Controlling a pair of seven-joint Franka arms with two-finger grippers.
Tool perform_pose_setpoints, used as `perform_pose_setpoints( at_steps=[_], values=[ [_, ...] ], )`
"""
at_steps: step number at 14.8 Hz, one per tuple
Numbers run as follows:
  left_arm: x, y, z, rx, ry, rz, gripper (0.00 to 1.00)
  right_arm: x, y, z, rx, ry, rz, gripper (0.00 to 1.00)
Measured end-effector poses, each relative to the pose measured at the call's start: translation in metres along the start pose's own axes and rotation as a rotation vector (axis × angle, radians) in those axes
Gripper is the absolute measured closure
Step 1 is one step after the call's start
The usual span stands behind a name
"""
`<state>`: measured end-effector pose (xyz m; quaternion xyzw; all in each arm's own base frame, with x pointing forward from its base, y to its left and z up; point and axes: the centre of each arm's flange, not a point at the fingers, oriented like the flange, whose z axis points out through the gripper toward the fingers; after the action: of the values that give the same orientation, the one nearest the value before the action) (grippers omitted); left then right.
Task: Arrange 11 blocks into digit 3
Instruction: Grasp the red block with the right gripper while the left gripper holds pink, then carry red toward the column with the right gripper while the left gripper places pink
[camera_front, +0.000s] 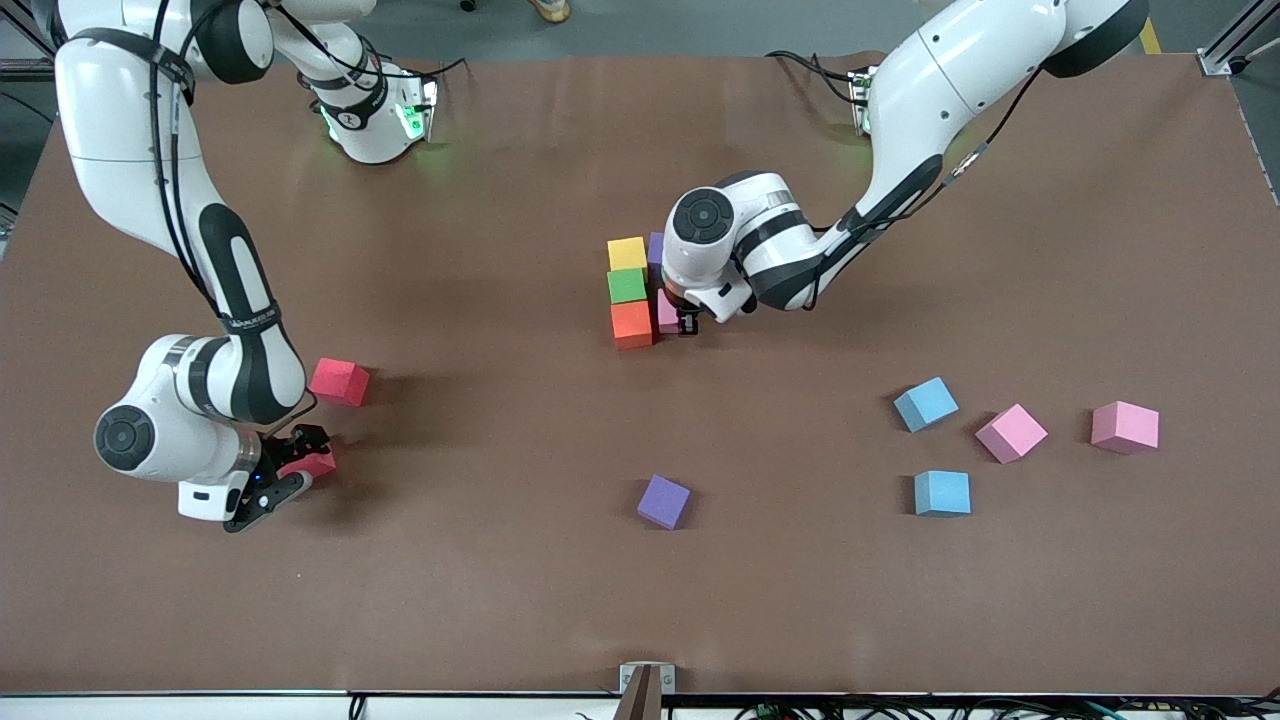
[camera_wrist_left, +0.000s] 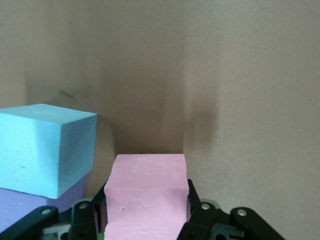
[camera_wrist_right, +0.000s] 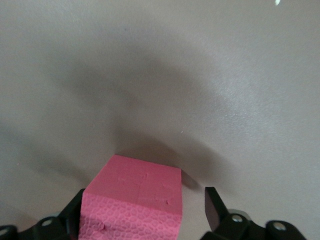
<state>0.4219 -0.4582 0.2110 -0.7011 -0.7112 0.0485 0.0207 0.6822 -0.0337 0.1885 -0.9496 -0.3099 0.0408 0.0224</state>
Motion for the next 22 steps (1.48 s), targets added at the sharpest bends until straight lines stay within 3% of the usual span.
perform_pose_setpoints(
  at_steps=[3,4,8,14,22],
  values=[
    [0.000,0.002,-0.001,-0.029,0.005,0.018,0.42,-0.001,0.000,0.000,0.000,0.000,0.001,0.38],
    [0.000,0.002,-0.001,-0.034,0.005,0.022,0.42,0.000,0.000,-0.001,0.000,0.001,0.001,0.40],
    [-0.003,0.005,-0.005,-0.057,-0.022,0.029,0.42,0.009,-0.005,-0.018,0.003,0.009,-0.010,0.40],
    [0.003,0.014,-0.002,-0.081,-0.028,0.028,0.42,0.072,-0.080,-0.089,0.050,-0.033,0.055,0.40],
    [0.001,0.012,0.005,-0.077,-0.026,0.040,0.42,0.126,-0.195,-0.085,0.030,-0.053,0.119,0.40]
  ],
)
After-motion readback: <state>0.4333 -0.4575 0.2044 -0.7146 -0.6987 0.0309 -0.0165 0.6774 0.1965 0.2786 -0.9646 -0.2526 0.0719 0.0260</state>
